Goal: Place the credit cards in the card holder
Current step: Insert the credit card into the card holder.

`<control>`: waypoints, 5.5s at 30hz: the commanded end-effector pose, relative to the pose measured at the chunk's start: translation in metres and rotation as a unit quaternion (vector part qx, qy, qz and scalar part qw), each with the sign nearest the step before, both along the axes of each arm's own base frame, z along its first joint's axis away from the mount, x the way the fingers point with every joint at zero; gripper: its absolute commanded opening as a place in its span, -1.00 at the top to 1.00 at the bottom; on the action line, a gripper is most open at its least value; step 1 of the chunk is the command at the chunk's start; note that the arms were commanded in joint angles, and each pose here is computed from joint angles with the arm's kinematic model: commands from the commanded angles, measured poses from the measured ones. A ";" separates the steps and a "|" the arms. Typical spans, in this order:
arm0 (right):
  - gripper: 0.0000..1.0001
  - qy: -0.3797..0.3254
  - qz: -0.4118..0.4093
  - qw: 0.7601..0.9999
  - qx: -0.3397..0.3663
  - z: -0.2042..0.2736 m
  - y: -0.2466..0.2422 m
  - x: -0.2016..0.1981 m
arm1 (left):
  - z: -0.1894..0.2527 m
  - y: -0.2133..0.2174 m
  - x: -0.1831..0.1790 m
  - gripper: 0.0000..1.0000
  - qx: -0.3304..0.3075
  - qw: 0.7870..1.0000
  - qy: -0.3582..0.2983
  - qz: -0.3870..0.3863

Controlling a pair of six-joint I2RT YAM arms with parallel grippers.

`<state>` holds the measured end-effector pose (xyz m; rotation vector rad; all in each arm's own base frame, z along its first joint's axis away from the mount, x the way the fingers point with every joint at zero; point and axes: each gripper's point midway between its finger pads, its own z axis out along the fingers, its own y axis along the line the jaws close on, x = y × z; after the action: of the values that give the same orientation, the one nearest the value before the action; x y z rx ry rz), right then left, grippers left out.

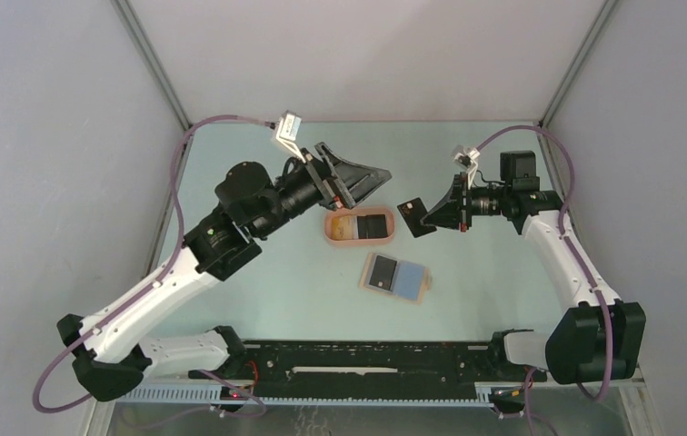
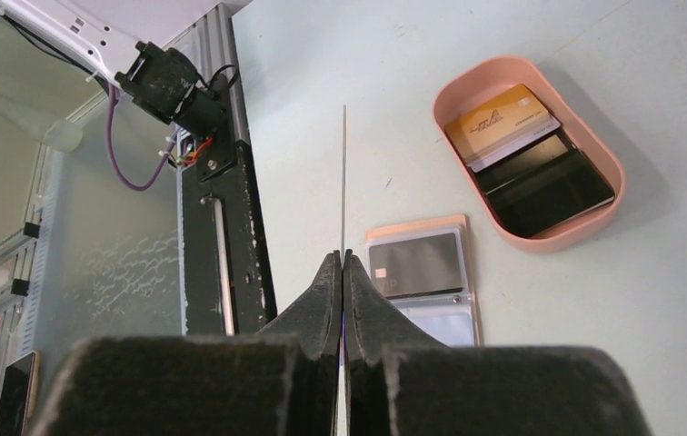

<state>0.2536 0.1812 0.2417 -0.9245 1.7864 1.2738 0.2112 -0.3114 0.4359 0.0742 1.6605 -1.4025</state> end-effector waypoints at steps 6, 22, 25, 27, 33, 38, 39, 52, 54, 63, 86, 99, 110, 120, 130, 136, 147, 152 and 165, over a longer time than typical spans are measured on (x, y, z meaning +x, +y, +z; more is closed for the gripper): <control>1.00 -0.002 -0.001 1.000 0.008 0.009 -0.004 0.003 | 0.055 0.021 -0.023 -1.00 -0.032 0.998 0.012 0.044; 1.00 0.008 -0.010 1.000 0.006 0.007 -0.009 0.007 | 0.062 0.024 -0.034 -1.00 -0.030 0.999 -0.002 0.039; 1.00 0.006 -0.012 1.000 0.004 0.009 -0.008 0.006 | 0.059 0.021 -0.036 -1.00 -0.006 0.999 -0.027 0.033; 1.00 0.008 -0.012 1.000 0.005 0.010 -0.008 0.004 | 0.042 0.029 -0.026 -1.00 0.036 0.995 -0.069 0.064; 1.00 0.032 0.003 0.999 0.028 0.009 -0.002 -0.007 | -0.062 0.055 -0.013 -1.00 0.177 0.959 -0.192 0.107; 1.00 0.071 0.009 0.996 0.053 0.005 -0.001 -0.012 | -0.131 0.055 -0.009 -1.00 0.156 0.969 -0.155 0.115; 1.00 0.082 0.009 0.995 0.058 0.003 0.000 -0.011 | -0.141 0.053 -0.009 -1.00 0.142 0.972 -0.148 0.111; 1.00 0.181 0.032 0.979 0.082 -0.008 0.013 -0.009 | -0.164 -0.005 -0.018 -0.99 -0.025 0.991 -0.129 -0.007; 1.00 0.181 0.036 0.979 0.087 -0.005 0.015 -0.010 | -0.159 -0.009 -0.017 -0.92 -0.049 0.990 -0.129 -0.010; 1.00 0.179 0.056 0.978 0.091 0.001 0.021 -0.018 | -0.154 -0.023 0.011 -0.47 -0.121 0.988 -0.092 0.017; 1.00 0.170 0.087 0.977 0.096 0.004 0.027 -0.028 | -0.151 -0.058 0.030 0.32 -0.154 0.983 -0.071 -0.070; 0.14 0.108 0.092 0.988 0.065 0.008 0.024 -0.032 | -0.156 -0.044 0.019 1.00 -0.120 0.982 -0.107 -0.099; -0.22 -0.165 0.099 0.975 -0.114 -0.030 -0.013 -0.048 | -0.225 0.005 -0.007 1.00 0.113 0.984 -0.090 -0.102; -0.36 -0.390 0.324 0.841 -0.186 -0.134 -0.005 -0.110 | -0.246 0.018 -0.027 1.00 0.151 0.977 -0.078 -0.128; 0.04 -0.380 0.370 0.786 -0.317 -0.189 0.023 -0.089 | -0.269 -0.011 -0.010 1.00 0.114 0.982 -0.042 -0.148; 0.20 -0.357 0.360 0.786 -0.354 -0.205 0.021 -0.076 | -0.280 -0.027 0.011 1.00 0.125 0.981 -0.031 -0.147; 0.30 -0.333 0.369 0.775 -0.389 -0.220 0.001 -0.071 | -0.291 -0.049 0.029 1.00 0.125 0.979 -0.027 -0.161; 0.40 -0.321 0.369 0.776 -0.398 -0.219 -0.013 -0.071 | -0.300 -0.058 0.033 1.00 0.118 0.978 -0.017 -0.171; 0.20 -0.292 0.323 0.820 -0.371 -0.197 -0.019 -0.069 | -0.320 -0.059 0.053 1.00 0.111 0.986 0.031 -0.123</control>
<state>0.1837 0.1576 0.0201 -2.3115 1.4635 0.4118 0.2457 -0.3631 0.0944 0.4580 1.9882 -1.3868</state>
